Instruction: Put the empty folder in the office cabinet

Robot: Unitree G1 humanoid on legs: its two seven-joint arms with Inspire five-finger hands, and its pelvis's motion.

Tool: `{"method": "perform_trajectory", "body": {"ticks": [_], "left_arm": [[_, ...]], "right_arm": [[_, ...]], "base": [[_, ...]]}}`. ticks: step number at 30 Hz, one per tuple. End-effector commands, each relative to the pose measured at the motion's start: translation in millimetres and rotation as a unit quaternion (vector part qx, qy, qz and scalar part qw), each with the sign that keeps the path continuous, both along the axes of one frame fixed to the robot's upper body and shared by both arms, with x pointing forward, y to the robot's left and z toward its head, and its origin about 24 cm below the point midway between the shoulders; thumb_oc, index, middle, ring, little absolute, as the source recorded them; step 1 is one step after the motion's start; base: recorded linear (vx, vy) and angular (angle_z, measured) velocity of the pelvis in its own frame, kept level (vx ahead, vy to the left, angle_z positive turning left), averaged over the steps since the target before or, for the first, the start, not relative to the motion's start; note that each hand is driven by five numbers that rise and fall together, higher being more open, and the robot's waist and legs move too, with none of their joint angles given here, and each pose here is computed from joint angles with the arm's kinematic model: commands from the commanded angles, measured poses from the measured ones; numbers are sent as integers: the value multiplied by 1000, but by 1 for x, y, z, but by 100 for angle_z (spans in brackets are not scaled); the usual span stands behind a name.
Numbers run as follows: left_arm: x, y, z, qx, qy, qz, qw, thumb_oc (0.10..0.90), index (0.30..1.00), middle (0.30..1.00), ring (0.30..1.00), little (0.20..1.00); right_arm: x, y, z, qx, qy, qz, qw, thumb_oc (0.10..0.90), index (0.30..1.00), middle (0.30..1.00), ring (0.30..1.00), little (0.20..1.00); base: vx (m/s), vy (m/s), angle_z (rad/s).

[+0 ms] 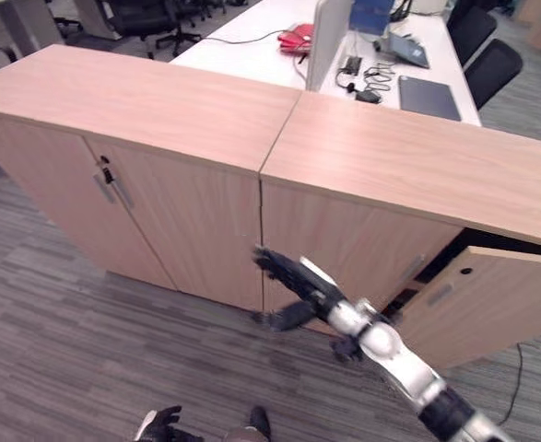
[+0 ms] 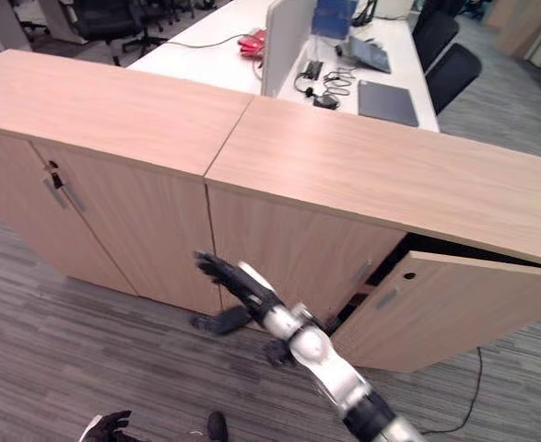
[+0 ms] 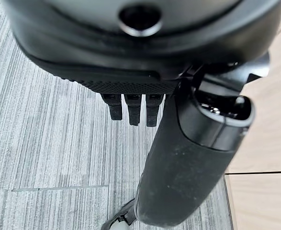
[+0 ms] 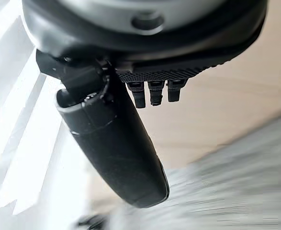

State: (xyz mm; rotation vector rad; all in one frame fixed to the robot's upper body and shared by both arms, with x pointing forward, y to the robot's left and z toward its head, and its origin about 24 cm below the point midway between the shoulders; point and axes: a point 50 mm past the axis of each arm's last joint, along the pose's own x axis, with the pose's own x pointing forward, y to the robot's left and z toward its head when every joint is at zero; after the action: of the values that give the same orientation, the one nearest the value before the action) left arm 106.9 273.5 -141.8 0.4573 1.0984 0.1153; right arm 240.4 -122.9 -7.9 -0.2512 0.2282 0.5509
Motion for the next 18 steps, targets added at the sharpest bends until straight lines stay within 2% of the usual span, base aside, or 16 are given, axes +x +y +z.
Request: {"method": "perform_trajectory", "body": {"ticks": [1, 2, 3, 4, 5, 6, 8, 9, 10, 11, 12, 18], "left_arm": [[33, -3, 11, 12, -51, -37, 998, 800, 900, 900, 900, 900], [34, -3, 11, 13, -51, -37, 998, 800, 900, 900, 900, 900], [37, -6, 10, 10, -53, -35, 998, 800, 900, 900, 900, 900], [37, -6, 10, 10, -53, -35, 998, 800, 900, 900, 900, 900], [34, -14, 7, 1, -48, -41, 998, 800, 900, 900, 900, 900], [35, -14, 7, 1, -49, -41, 998, 800, 900, 900, 900, 900], [28, -25, 2, -21, -44, -43, 998, 800, 900, 900, 900, 900], [27, -25, 2, -21, -44, -43, 998, 800, 900, 900, 900, 900], [28, -29, 1, -34, -49, -41, 997, 800, 900, 900, 900, 900], [28, -29, 1, -34, -49, -41, 997, 800, 900, 900, 900, 900], [28, -33, 1, -42, -52, -41, 997, 800, 900, 900, 900, 900], [26, -38, -1, -49, -41, -62, 996, 800, 900, 900, 900, 900]], "right_arm": [[1, -48, -15, -82, -19, -107, 991, 800, 900, 900, 900, 900], [1, -48, -15, -82, -20, -108, 991, 800, 900, 900, 900, 900], [-21, -66, -54, -115, 65, -165, 977, 800, 900, 900, 900, 900], [-21, -66, -54, -115, 65, -165, 977, 800, 900, 900, 900, 900], [-41, -78, -81, -140, 127, -206, 960, 800, 900, 900, 900, 900], [-41, -78, -81, -140, 126, -206, 960, 800, 900, 900, 900, 900], [-73, -95, -110, -195, 199, -241, 930, 800, 900, 900, 900, 900], [-73, -95, -110, -195, 199, -241, 930, 800, 900, 900, 900, 900], [-91, -103, -122, -210, 239, -254, 913, 800, 900, 900, 900, 900], [-91, -103, -122, -210, 239, -254, 913, 800, 900, 900, 900, 900], [-108, -109, -130, -208, 276, -277, 897, 800, 900, 900, 900, 900], [-125, -120, -136, -234, 305, -272, 882, 800, 900, 900, 900, 900]], "base": [[24, -53, 50], [41, -89, 64], [3, -42, 69], [35, -68, 74], [8, -33, 34], [31, -47, 5], [52, -54, -17], [58, -74, -26], [18, -40, -22], [28, -79, -23], [16, -61, -23], [11, -65, -20]]}}
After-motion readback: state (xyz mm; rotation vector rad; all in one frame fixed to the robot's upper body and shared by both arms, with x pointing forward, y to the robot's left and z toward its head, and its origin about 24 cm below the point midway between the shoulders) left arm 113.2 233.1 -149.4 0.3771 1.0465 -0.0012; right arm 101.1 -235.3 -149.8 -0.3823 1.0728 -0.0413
